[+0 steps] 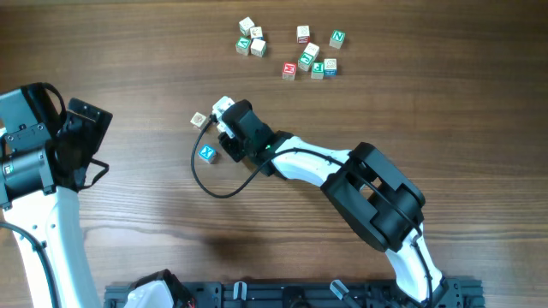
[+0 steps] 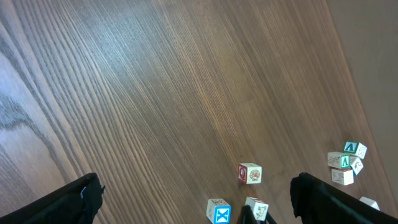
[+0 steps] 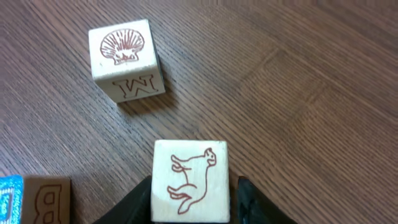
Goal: Form a circle
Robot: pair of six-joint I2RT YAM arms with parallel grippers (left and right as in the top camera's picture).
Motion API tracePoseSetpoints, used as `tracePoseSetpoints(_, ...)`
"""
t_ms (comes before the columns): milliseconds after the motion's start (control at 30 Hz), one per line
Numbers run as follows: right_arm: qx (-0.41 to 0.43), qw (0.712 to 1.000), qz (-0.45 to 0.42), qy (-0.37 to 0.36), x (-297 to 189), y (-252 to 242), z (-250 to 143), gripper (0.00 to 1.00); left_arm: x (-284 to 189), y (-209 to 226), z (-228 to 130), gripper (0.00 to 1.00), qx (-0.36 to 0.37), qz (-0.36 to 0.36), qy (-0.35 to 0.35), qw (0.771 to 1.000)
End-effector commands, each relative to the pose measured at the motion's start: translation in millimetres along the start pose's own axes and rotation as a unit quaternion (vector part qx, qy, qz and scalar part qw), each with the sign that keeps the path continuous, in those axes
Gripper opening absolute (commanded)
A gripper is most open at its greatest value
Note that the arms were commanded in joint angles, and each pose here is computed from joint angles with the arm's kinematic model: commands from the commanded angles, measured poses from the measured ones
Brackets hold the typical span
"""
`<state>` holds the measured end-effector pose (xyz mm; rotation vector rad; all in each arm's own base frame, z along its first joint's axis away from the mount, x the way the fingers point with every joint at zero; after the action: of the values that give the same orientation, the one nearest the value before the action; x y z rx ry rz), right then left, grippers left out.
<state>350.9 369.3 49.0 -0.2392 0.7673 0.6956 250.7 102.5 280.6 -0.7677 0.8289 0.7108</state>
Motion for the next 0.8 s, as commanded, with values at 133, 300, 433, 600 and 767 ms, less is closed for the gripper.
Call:
tracePoseSetpoints(133,0.006,1.000,0.011,-0.010,3,1,1,0.36,3,-1,-2,1.00,0.008,0.000,0.006,1.000)
tracePoseSetpoints(300,0.006,1.000,0.011,-0.014,3,1,2,0.30,3,-1,-2,1.00,0.008,0.000,0.006,1.000)
tracePoseSetpoints(433,0.014,1.000,0.011,-0.015,3,1,2,0.28,3,-1,-2,1.00,0.008,0.000,0.006,1.000)
tracePoseSetpoints(600,0.017,0.999,0.013,-0.035,3,2,10,0.26,3,-1,-2,1.00,0.008,0.000,0.006,1.000)
tracePoseSetpoints(767,0.023,0.999,0.014,-0.042,3,2,12,0.26,3,-1,-2,1.00,0.008,0.000,0.006,1.000)
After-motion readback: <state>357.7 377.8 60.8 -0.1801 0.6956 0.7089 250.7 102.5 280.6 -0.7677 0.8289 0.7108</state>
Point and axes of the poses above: each gripper's point midway between its finger pads, its own x axis out along the fingers, its own y axis along the line the jaws close on, z = x × y, the point moved 6 cm from there along -x, back along the fingers, and after that the axes turned 6 degrees about x, right-handed, at the moved point
